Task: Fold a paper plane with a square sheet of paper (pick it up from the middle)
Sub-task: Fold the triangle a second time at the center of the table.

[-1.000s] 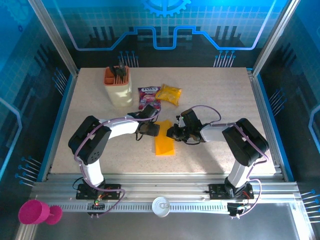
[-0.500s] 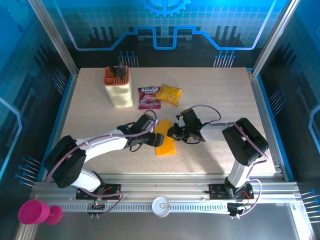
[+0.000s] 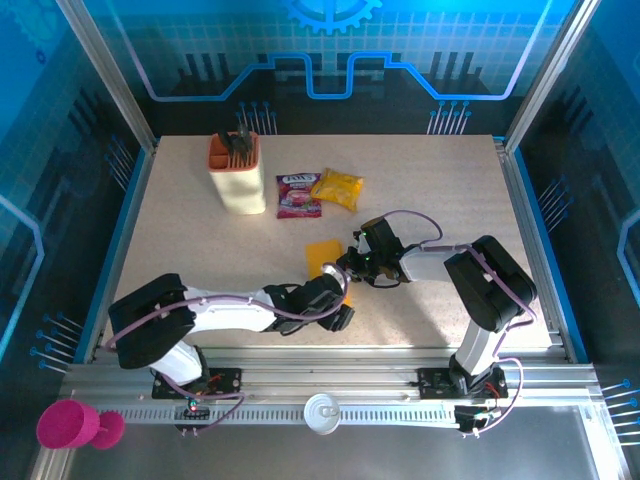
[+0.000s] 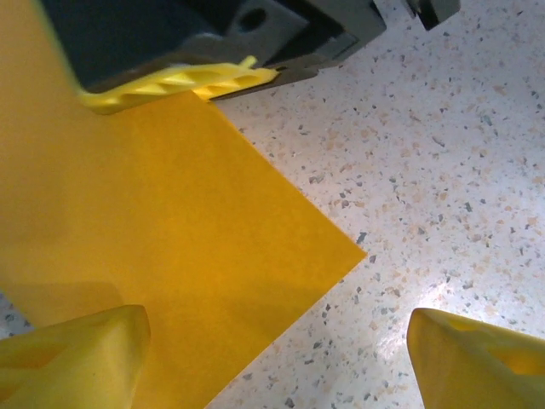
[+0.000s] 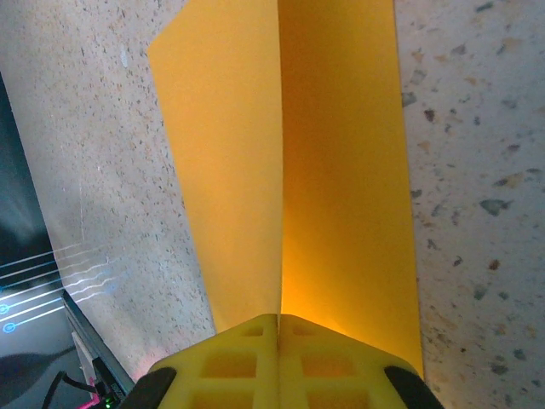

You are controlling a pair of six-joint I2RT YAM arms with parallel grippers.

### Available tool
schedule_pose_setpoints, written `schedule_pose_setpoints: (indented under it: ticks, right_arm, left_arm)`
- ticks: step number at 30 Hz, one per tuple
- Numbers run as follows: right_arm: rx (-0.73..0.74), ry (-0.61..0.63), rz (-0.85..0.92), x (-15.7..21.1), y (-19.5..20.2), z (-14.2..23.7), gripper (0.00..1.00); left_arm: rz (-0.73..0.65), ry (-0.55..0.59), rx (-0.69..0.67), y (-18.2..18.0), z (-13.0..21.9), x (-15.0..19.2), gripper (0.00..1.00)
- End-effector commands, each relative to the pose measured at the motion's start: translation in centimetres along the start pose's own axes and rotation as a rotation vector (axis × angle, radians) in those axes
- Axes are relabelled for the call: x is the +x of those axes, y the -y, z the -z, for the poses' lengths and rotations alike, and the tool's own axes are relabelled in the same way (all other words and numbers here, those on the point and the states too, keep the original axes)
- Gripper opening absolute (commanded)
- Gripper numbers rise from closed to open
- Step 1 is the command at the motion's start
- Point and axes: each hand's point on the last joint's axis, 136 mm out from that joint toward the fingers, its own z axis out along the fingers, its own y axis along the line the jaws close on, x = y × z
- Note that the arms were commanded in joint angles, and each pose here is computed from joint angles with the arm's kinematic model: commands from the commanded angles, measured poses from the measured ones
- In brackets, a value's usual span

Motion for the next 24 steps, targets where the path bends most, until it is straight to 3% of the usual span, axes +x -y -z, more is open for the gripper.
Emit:
schedule_pose_setpoints:
  ticks: [1, 6, 9, 16, 24]
  right_arm:
    - [0.014, 0.004, -0.019, -0.3, 0.1, 0.1, 0.06]
    - [0.017, 0.000, -0.020, -0.2, 0.2, 0.0, 0.06]
    - [0.018, -0.004, -0.025, 0.0, 0.3, -0.2, 0.06]
    - [0.014, -0.007, -0.026, 0.2, 0.2, -0.4, 0.06]
    - [0.012, -0.008, -0.024, 0.3, 0.0, -0.5, 0.06]
  left_arm:
    - [-0.005, 0.084, -0.069, -0.2, -0.4, -2.5, 0.80]
    - [-0.014, 0.110, -0.152, -1.5, -0.5, -3.1, 0.80]
    - [-0.034, 0.116, -0.165, -1.6, -0.3, -3.3, 0.75]
    - [-0.045, 0.138, -0.131, -1.3, 0.3, -3.6, 0.43]
    - [-0.047, 0.149, -0.083, -0.7, 0.8, -3.7, 0.19]
